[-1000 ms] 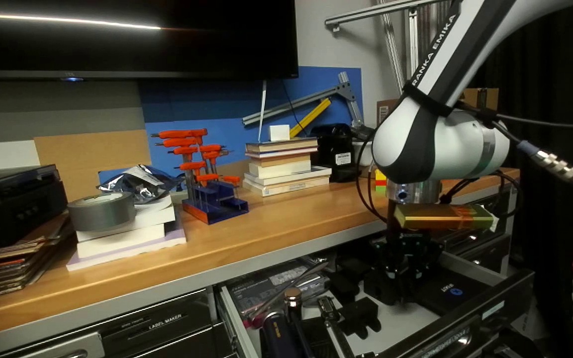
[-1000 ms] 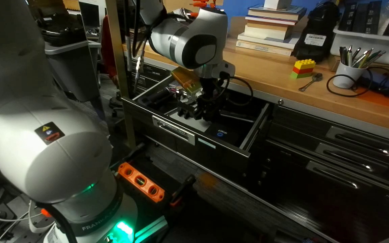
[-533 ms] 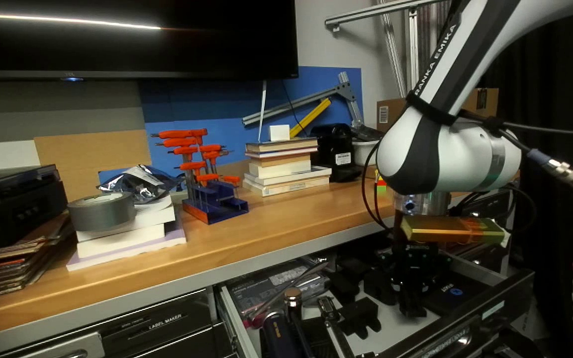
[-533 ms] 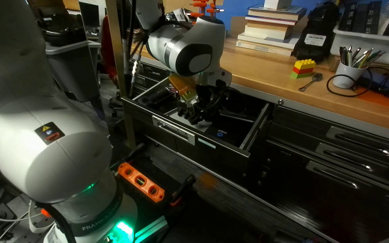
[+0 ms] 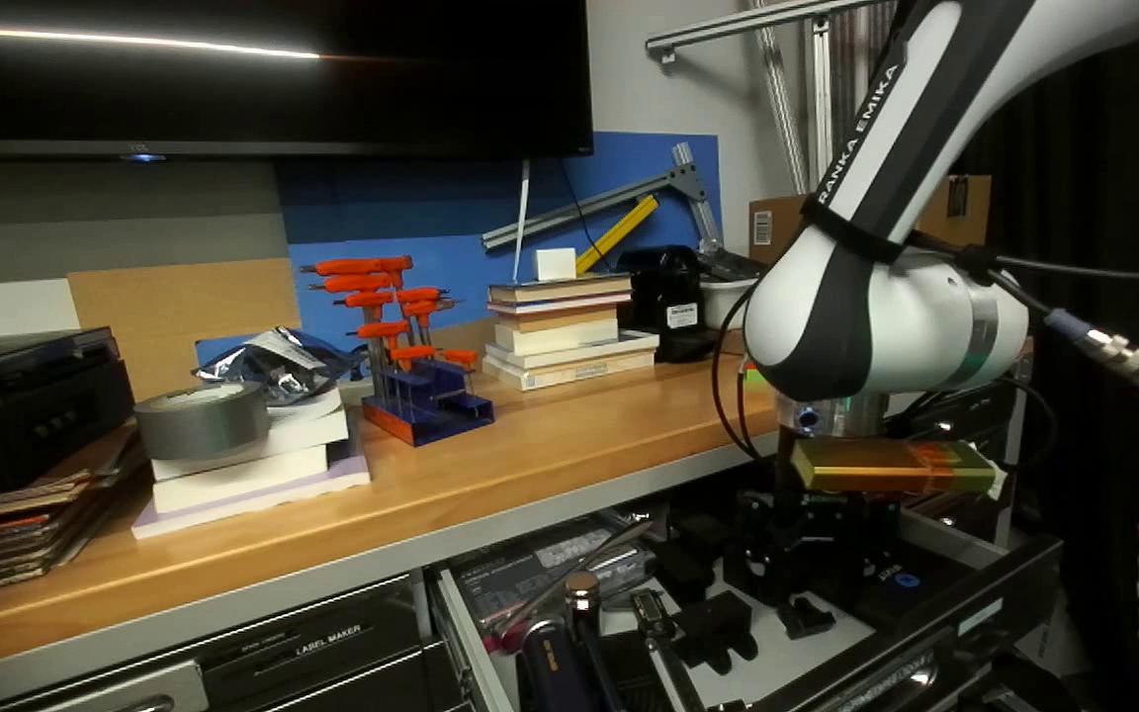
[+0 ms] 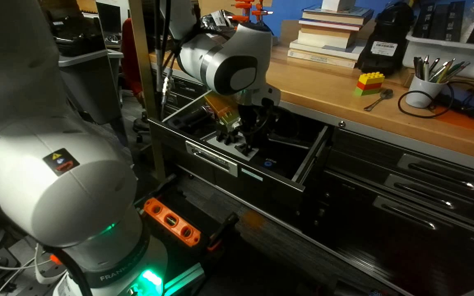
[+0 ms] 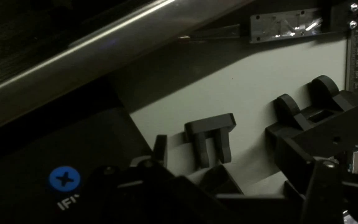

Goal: Put the black objects in the drawer and close it

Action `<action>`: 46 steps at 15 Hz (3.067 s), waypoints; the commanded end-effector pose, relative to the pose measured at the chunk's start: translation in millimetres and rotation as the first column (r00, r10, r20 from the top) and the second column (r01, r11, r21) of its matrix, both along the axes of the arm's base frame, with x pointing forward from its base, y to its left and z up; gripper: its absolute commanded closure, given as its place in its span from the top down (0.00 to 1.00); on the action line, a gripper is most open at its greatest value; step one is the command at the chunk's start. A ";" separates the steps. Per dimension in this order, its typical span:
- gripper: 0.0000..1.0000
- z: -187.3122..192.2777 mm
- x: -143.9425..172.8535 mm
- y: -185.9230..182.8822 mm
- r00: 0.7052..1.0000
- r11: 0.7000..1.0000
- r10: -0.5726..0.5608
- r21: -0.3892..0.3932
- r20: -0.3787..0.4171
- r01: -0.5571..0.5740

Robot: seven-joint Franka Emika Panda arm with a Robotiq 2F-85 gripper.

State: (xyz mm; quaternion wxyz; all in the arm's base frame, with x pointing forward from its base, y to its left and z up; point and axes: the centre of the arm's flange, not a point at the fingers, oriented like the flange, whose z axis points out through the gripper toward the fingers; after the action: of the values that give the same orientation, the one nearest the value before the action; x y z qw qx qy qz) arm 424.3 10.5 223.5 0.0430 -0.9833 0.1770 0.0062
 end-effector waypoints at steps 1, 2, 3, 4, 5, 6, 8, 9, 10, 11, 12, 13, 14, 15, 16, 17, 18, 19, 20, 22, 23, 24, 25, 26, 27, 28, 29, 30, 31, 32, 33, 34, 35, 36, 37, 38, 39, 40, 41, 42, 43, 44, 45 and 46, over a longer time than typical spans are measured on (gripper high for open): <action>1.00 21.5 8.9 18.9 0.999 0.998 0.010 -0.066 0.036 -0.008; 1.00 29.1 10.1 23.7 0.999 0.995 0.006 -0.097 0.042 -0.002; 1.00 36.0 10.2 27.5 0.999 0.991 -0.012 -0.132 0.050 0.018; 1.00 41.6 9.1 30.5 0.998 0.986 -0.038 -0.162 0.055 0.046; 1.00 47.8 6.2 32.1 0.995 0.978 -0.074 -0.193 0.063 0.085; 0.99 53.0 1.9 31.9 0.990 0.964 -0.123 -0.229 0.075 0.137; 1.00 63.8 -8.8 27.2 0.973 0.934 -0.211 -0.274 0.091 0.228; 1.00 68.8 -13.5 25.0 0.961 0.915 -0.259 -0.292 0.100 0.277; 1.00 72.8 -19.8 22.8 0.945 0.894 -0.310 -0.306 0.106 0.328; 1.00 75.4 -24.4 22.5 0.926 0.870 -0.361 -0.317 0.111 0.377; 1.00 75.5 -29.9 22.9 0.905 0.843 -0.412 -0.331 0.109 0.424; 1.00 73.3 -34.7 23.0 0.881 0.814 -0.461 -0.346 0.106 0.467; 1.00 68.1 -40.5 21.0 0.855 0.782 -0.508 -0.362 0.100 0.507; 1.00 62.7 -45.3 19.3 0.826 0.749 -0.556 -0.375 0.094 0.546; 1.00 54.8 -50.9 16.2 0.799 0.721 -0.596 -0.382 0.084 0.578; 1.00 47.9 -55.2 14.0 0.779 0.703 -0.622 -0.384 0.076 0.598; 1.00 40.3 -59.2 11.8 0.757 0.685 -0.650 -0.380 0.067 0.622; 1.00 33.5 -63.4 9.8 0.743 0.674 -0.667 -0.382 0.055 0.632; 1.00 25.9 -66.8 7.8 0.726 0.661 -0.686 -0.382 0.039 0.645; 1.00 16.5 -72.6 5.7 0.702 0.650 -0.712 -0.372 0.006 0.663; 1.00 13.4 -73.0 5.4 0.689 0.644 -0.725 -0.363 -0.009 0.673; 1.00 8.4 -73.6 4.9 0.677 0.640 -0.736 -0.353 -0.025 0.683; 1.00 5.2 -72.9 3.8 0.665 0.638 -0.746 -0.333 -0.043 0.695; 1.00 0.2 -72.0 2.2 0.656 0.641 -0.752 -0.302 -0.063 0.706; 1.00 -4.1 -70.3 0.9 0.645 0.638 -0.760 -0.276 -0.078 0.719; 1.00 -8.8 -68.0 -1.5 0.634 0.635 -0.768 -0.244 -0.093 0.733; 1.00 -13.0 -66.2 -4.1 0.621 0.627 -0.777 -0.214 -0.106 0.749; 1.00 -17.8 -63.0 -7.6 0.608 0.618 -0.786 -0.175 -0.112 0.766; 1.00 -21.8 -59.5 -11.1 0.596 0.607 -0.795 -0.161 -0.116 0.778; 1.00 -25.9 -55.8 -14.5 0.590 0.601 -0.799 -0.125 -0.116 0.789; 1.00 -28.3 -52.1 -17.2 0.581 0.592 -0.805 -0.098 -0.116 0.800; 1.00 -30.4 -48.7 -20.2 0.575 0.584 -0.811 -0.068 -0.110 0.809; 1.00 -31.6 -46.4 -22.7 0.569 0.575 -0.815 -0.045 -0.108 0.817; 1.00 -32.6 -43.0 -25.1 0.563 0.568 -0.820 -0.023 -0.104 0.823; 1.00 -32.0 -39.7 -26.8 0.560 0.563 -0.822 -0.001 -0.100 0.826; 1.00 -30.2 -33.9 -28.0 0.561 0.561 -0.823 0.026 -0.091 0.827; 1.00 -28.1 -28.1 -28.3 0.565 0.562 -0.821 0.051 -0.086 0.825; 1.00 -26.1 -19.2 -25.9 0.575 0.571 -0.814 0.072 -0.079 0.818; 1.00 -24.0 -11.9 -23.2 0.587 0.581 -0.806 0.091 -0.074 0.809; 1.00 -22.5 -1.7 -16.8 0.608 0.600 -0.791 0.105 -0.073 0.793; 1.00 -20.8 4.9 -12.4 0.624 0.615 -0.778 0.116 -0.068 0.780; 1.00 -18.4 11.7 -7.7 0.639 0.629 -0.766 0.127 -0.066 0.767; 1.00 -16.1 18.3 -1.3 0.655 0.642 -0.753 0.146 -0.060 0.752; 1.00 -13.9 24.6 4.9 0.670 0.656 -0.741 0.160 -0.054 0.738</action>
State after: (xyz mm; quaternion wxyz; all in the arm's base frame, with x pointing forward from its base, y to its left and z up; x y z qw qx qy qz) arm 419.1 -1.4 209.6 0.0973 -0.8051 0.5849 0.0153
